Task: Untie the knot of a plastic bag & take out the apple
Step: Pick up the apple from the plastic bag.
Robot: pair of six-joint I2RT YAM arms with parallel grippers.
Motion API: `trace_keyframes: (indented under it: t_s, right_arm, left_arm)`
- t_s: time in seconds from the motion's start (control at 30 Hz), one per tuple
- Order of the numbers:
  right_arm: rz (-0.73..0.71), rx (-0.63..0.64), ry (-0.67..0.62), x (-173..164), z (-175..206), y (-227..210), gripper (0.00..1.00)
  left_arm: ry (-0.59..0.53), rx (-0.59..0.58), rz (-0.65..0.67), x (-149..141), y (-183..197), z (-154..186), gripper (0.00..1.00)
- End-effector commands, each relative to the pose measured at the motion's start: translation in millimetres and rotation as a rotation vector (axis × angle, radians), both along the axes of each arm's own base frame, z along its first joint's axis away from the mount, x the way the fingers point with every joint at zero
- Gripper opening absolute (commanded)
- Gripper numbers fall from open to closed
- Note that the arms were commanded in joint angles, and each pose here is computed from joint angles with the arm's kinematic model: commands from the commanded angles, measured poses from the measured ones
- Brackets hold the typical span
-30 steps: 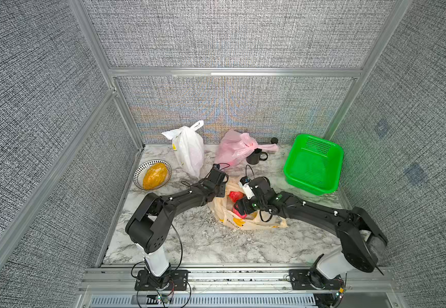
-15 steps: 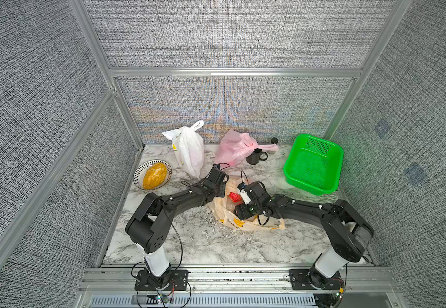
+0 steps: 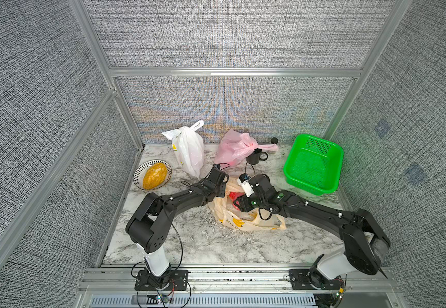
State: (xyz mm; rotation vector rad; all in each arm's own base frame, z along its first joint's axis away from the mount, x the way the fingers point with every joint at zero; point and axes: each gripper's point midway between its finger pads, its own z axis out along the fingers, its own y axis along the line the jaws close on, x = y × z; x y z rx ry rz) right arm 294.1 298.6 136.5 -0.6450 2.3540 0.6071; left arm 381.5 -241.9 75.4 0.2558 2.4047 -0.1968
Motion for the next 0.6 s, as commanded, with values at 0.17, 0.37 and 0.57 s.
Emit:
trace_keyframes:
  t_s: [0.17, 0.37, 0.57]
  right_arm:
    - [-0.101, 0.075, -0.129, 30, 70, -26, 0.49]
    - [-0.387, 0.066, -0.225, 97, 107, -121, 0.49]
    - [-0.635, 0.045, -0.244, 136, 104, -212, 0.49]
  left_arm:
    - [-0.006, 0.001, -0.007, 1, -2, 3, 0.48]
    - [-0.009, -0.004, -0.014, 1, -4, 5, 0.48]
    - [-0.013, -0.017, -0.025, 2, -7, 8, 0.48]
